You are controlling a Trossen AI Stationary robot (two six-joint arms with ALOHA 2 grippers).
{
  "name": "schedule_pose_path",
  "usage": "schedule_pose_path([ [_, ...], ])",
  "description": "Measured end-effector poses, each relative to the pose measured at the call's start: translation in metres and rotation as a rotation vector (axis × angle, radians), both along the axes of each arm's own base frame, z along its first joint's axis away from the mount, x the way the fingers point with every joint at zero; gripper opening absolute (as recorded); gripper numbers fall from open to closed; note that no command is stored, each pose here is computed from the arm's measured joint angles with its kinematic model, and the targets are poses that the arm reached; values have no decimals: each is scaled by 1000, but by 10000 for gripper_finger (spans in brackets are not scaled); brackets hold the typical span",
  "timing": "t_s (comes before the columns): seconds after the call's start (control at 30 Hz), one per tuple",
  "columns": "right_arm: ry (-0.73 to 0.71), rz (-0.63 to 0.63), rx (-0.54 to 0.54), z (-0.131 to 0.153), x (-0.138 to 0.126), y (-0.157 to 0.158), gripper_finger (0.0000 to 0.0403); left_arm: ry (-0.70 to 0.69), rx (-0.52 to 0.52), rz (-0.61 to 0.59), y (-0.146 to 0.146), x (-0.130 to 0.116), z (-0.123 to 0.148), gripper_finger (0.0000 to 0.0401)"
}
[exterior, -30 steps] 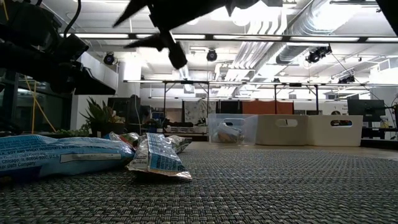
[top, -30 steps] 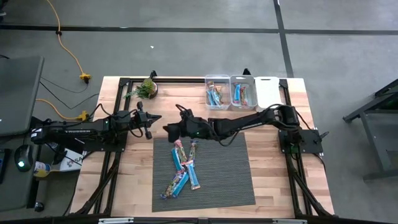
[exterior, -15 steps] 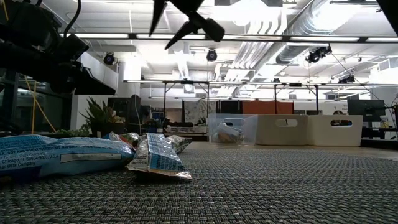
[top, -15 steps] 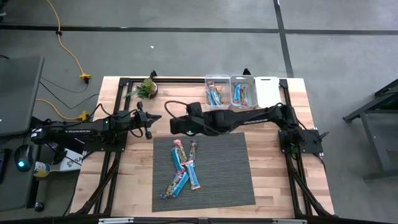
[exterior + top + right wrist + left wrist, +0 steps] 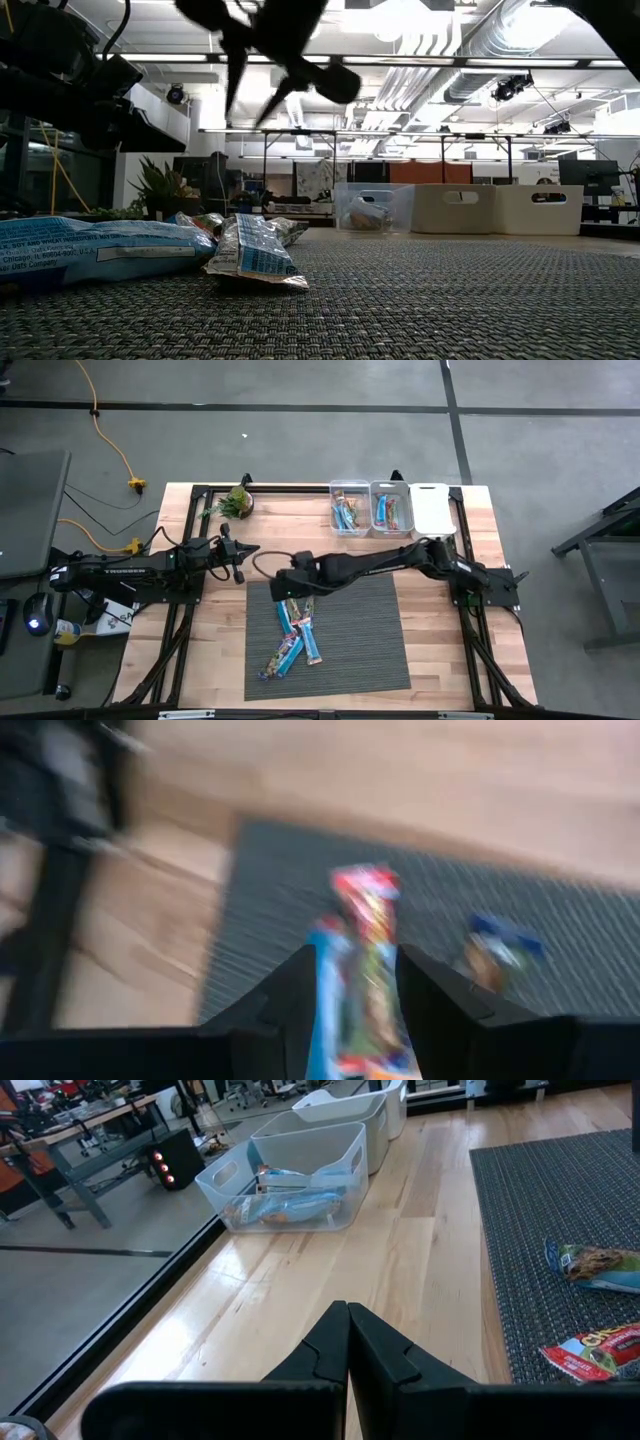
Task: Pick and place Granola Bars by type
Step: Put the blue granola bar into the white bin
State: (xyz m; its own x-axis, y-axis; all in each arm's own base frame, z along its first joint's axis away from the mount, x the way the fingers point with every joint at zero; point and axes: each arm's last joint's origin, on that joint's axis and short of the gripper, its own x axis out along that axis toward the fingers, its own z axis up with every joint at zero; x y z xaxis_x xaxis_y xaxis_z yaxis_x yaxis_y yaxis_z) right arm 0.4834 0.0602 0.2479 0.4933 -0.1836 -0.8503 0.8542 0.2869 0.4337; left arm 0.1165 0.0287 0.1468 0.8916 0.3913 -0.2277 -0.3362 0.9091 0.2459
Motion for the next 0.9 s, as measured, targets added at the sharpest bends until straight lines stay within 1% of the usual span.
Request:
schedule_pose_path([
  [0.07,67,8,33,-10,-3,4,122,1,0,0,0,0,0,1],
  [0.2,143,33,104,-26,-4,14,122,1,0,0,0,0,0,1],
  [0.33,189,25,121,-34,-6,18,122,0,0,0,0,0,0,1],
  [0.4,205,20,99,-35,-8,18,127,1,0,0,0,0,0,1],
  [0.5,212,20,78,-35,-9,17,144,0,0,0,0,0,0,1],
  [0.63,220,32,66,-39,-7,17,180,0,0,0,0,0,0,1],
  [0.77,232,8,93,-48,-5,18,212,0,0,0,0,0,0,1],
  [0.9,242,-5,115,-54,-3,19,226,0,0,0,0,0,0,1],
])
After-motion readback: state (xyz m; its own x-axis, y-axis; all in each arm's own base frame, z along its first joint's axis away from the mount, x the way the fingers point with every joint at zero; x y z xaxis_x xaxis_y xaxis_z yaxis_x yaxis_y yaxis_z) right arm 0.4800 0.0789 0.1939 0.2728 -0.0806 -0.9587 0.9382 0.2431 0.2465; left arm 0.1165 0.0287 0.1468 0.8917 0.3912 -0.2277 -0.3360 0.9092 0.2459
